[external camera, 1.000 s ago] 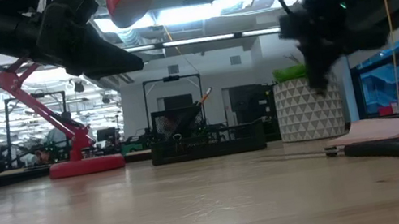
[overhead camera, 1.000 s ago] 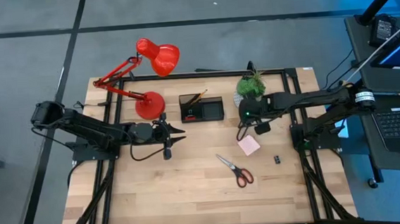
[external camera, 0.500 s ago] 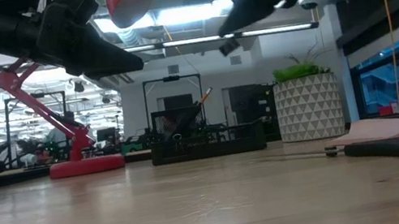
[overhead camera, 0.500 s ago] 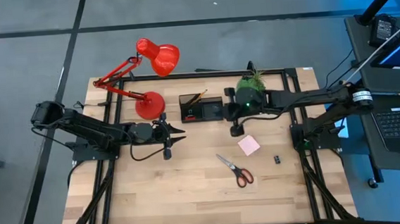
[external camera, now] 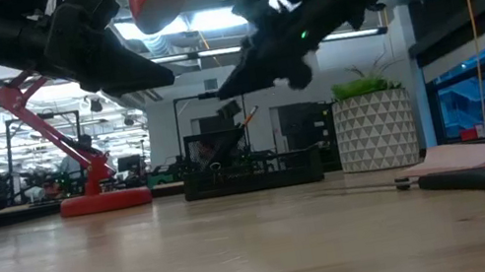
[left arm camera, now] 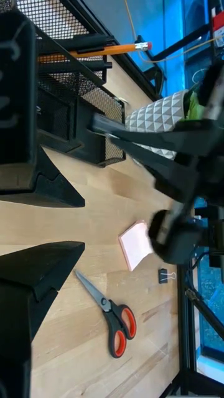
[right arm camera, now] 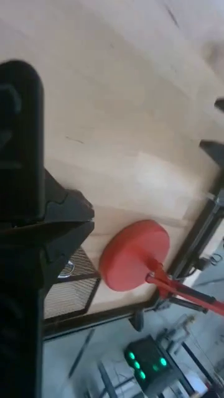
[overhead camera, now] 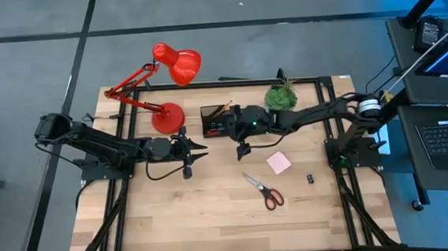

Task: Pick and place office supplies into organizer
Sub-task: Put the top binder clip into the desk organizer

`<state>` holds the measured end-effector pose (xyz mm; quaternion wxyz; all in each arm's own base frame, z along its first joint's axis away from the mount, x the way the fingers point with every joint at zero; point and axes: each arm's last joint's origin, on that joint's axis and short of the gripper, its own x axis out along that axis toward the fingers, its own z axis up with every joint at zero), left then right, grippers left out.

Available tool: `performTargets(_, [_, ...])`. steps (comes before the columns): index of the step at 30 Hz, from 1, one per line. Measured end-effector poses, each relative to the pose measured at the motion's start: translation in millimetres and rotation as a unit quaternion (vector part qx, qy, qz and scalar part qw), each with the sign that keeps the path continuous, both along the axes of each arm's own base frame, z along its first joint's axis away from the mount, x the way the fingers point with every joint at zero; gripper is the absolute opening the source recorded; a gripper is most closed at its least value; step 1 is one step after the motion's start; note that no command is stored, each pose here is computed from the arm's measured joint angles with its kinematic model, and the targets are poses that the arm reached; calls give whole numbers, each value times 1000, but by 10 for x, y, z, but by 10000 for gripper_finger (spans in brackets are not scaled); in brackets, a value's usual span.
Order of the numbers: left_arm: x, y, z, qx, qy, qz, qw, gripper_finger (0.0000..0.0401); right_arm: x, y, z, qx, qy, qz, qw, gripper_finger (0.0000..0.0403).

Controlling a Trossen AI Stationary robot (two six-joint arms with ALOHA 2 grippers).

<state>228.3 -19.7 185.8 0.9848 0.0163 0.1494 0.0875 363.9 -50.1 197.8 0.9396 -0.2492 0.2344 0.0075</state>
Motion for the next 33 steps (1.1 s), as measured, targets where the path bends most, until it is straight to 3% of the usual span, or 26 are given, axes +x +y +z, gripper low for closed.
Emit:
performTargets(16, [-2, 0, -6, -4, 3, 1, 1000, 93, 165, -316, -660, 2, 25, -36, 999, 0])
performTargets(33, [-9, 2, -26, -3, 13, 2, 1000, 93, 160, -338, -734, 6, 39, -39, 998, 9])
